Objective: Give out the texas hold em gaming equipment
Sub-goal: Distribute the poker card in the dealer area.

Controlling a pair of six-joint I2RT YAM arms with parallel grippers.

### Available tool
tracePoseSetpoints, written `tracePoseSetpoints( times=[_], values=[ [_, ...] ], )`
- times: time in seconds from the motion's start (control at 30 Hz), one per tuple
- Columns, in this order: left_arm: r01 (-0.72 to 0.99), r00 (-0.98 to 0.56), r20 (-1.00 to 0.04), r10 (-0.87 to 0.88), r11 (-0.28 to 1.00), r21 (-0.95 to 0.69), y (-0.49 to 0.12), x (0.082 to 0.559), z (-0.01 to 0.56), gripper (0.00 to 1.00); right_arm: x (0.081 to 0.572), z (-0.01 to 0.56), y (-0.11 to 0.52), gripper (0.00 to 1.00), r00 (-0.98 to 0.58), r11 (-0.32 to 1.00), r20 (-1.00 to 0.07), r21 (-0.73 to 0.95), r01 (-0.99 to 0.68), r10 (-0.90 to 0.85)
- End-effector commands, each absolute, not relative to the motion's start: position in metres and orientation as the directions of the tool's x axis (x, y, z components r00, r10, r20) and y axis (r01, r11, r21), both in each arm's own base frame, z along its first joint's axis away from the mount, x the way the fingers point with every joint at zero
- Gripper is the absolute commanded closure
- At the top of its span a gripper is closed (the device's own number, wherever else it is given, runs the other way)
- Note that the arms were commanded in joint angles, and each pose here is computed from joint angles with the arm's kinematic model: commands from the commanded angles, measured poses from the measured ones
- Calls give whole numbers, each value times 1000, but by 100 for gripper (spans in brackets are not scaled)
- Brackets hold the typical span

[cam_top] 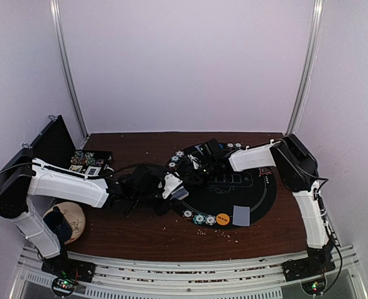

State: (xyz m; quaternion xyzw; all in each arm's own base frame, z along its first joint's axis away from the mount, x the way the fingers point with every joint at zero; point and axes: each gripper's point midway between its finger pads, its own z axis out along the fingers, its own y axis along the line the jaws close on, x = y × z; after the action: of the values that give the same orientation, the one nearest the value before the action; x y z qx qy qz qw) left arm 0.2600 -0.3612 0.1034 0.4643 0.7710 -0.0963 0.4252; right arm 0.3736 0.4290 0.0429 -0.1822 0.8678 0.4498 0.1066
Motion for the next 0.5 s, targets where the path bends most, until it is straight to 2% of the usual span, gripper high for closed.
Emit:
tracePoseSetpoints(
  times=[0.0, 0.3, 0.47],
  values=[
    [790, -173, -785, 595, 560, 251, -368, 262, 119, 86, 383, 76, 425, 70, -868, 563, -437, 666, -488, -235],
    [790, -173, -785, 594, 560, 250, -368, 262, 119, 85, 394, 85, 398, 58, -826, 679, -475, 500, -538, -305],
    [791, -173, -783, 597, 558, 250, -368, 262, 119, 86, 401, 115, 382, 47, -798, 658, -509, 486, -575, -322]
  ],
)
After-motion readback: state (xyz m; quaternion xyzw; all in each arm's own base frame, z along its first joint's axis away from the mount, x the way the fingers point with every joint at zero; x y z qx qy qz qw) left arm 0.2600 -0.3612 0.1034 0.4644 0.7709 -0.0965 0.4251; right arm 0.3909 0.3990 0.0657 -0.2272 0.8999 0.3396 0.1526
